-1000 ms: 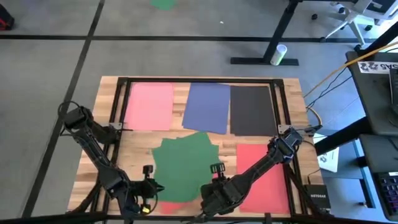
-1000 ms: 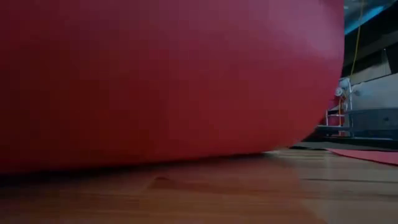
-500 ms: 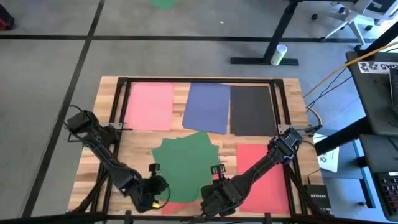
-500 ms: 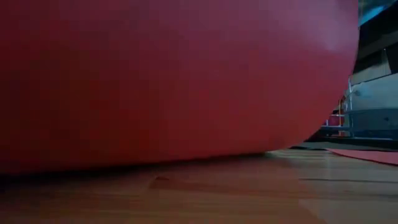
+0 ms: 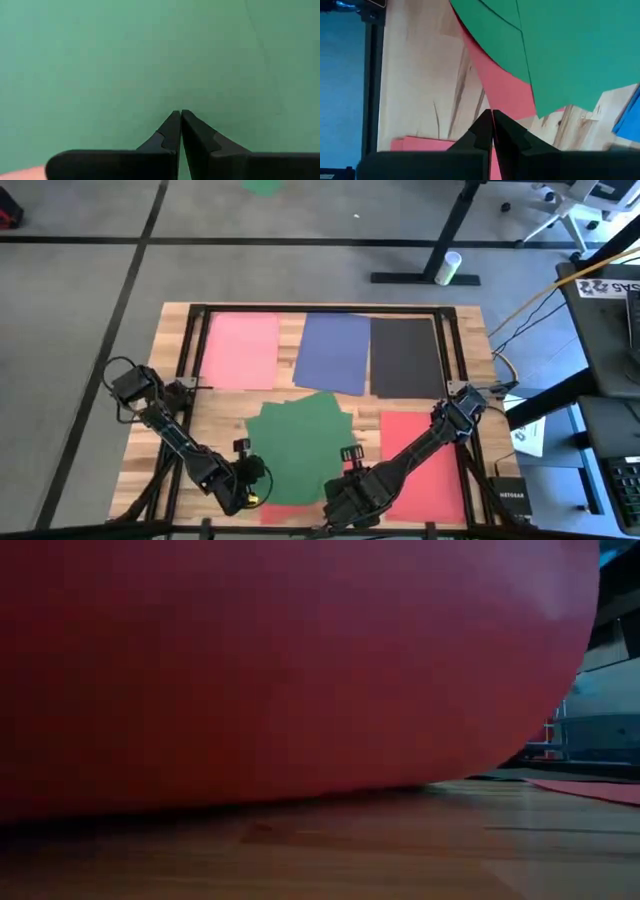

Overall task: Organize paper
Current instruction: Stack the red paper on top of the other red papers on the table

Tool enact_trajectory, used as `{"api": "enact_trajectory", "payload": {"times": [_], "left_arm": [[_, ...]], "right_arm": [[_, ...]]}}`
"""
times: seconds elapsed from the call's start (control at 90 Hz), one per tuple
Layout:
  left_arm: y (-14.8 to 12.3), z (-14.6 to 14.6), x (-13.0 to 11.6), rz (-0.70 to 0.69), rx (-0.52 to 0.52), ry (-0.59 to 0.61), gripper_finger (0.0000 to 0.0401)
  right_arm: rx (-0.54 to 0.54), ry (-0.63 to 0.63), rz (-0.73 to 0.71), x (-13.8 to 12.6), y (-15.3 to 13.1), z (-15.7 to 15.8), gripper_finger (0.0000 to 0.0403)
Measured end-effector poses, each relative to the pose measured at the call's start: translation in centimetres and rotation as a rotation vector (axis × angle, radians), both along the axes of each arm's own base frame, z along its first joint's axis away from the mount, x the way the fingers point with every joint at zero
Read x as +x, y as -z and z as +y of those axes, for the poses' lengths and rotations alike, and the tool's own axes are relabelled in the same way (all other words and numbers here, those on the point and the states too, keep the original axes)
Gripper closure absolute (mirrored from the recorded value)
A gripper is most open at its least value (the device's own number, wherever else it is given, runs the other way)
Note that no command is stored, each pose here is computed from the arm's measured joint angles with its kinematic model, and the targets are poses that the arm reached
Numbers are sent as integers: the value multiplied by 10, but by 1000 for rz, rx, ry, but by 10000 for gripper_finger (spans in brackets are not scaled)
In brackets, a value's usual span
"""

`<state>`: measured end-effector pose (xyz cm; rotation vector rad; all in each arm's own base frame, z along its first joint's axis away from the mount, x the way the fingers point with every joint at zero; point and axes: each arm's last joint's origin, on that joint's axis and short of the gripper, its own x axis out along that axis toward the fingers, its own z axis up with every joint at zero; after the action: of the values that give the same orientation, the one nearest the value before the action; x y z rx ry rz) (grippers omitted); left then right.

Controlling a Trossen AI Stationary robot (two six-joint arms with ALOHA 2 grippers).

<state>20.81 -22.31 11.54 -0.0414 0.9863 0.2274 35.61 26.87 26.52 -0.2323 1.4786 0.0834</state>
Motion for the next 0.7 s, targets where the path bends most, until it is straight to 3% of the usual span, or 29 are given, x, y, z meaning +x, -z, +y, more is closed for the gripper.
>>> {"api": "enact_trajectory", "payload": {"times": [0.411,0.7], "left_arm": [[2,-5,-50,84,39,-110,401],[-21,-15,-78,106,-114,-121,401]], "right_arm": [[45,42,26,-11,0,14,403],[-9,66,-38,-16,0,21,403]]}}
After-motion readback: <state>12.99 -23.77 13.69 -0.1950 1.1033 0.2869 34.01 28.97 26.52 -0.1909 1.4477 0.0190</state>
